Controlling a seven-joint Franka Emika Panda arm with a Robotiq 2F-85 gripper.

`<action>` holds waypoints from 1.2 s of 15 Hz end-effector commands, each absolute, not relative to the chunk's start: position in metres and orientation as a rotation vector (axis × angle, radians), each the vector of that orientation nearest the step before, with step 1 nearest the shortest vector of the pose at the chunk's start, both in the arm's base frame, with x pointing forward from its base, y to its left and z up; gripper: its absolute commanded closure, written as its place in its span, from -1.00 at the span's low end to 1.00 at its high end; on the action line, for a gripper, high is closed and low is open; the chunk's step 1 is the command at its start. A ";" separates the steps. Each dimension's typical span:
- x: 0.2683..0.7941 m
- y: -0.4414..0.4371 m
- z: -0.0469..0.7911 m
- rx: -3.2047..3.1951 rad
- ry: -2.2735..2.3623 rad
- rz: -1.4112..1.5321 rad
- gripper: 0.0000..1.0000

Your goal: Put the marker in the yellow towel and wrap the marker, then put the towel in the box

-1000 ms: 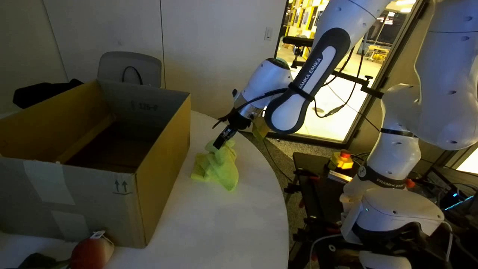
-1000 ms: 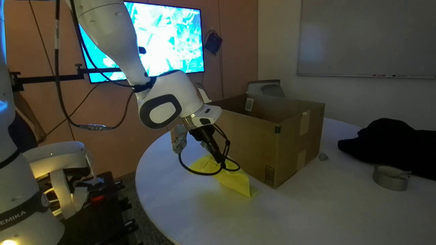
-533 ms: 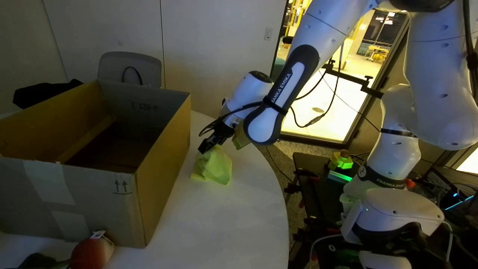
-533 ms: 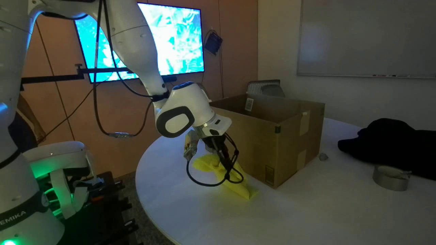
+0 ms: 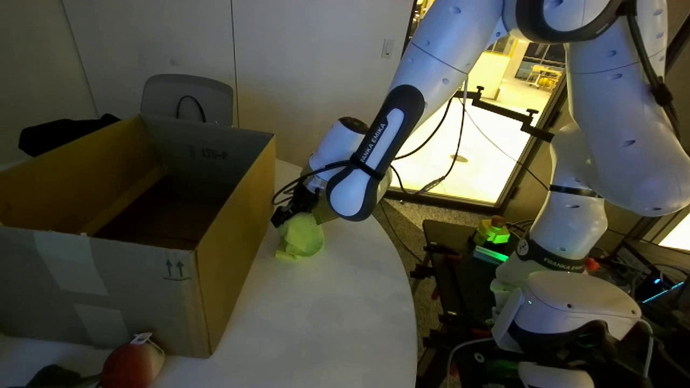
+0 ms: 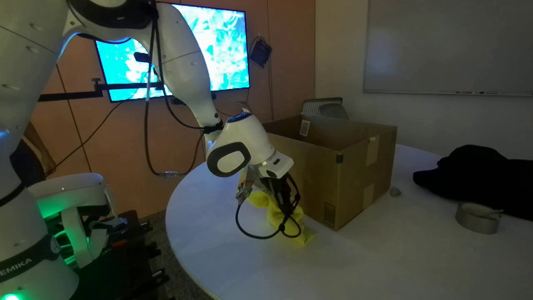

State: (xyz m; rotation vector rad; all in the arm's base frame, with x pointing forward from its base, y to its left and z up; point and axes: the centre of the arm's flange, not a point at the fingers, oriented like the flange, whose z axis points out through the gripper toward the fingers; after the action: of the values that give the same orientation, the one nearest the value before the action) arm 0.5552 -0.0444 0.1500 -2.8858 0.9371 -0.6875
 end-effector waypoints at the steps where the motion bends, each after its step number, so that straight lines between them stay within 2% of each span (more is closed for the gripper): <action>1: 0.575 -0.047 0.143 -2.864 1.089 -0.701 1.00; 9: 0.589 -0.098 0.118 -2.869 1.533 -0.555 0.96; 11: 0.591 -0.102 0.116 -2.854 1.587 -0.528 0.46; 12: 0.591 -0.104 0.119 -2.843 1.602 -0.517 0.45; 18: 0.588 -0.129 0.170 -2.817 1.708 -0.647 -0.45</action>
State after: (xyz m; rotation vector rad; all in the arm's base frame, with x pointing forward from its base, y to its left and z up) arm 0.5857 -0.1203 0.1325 -2.8319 1.6446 -0.5652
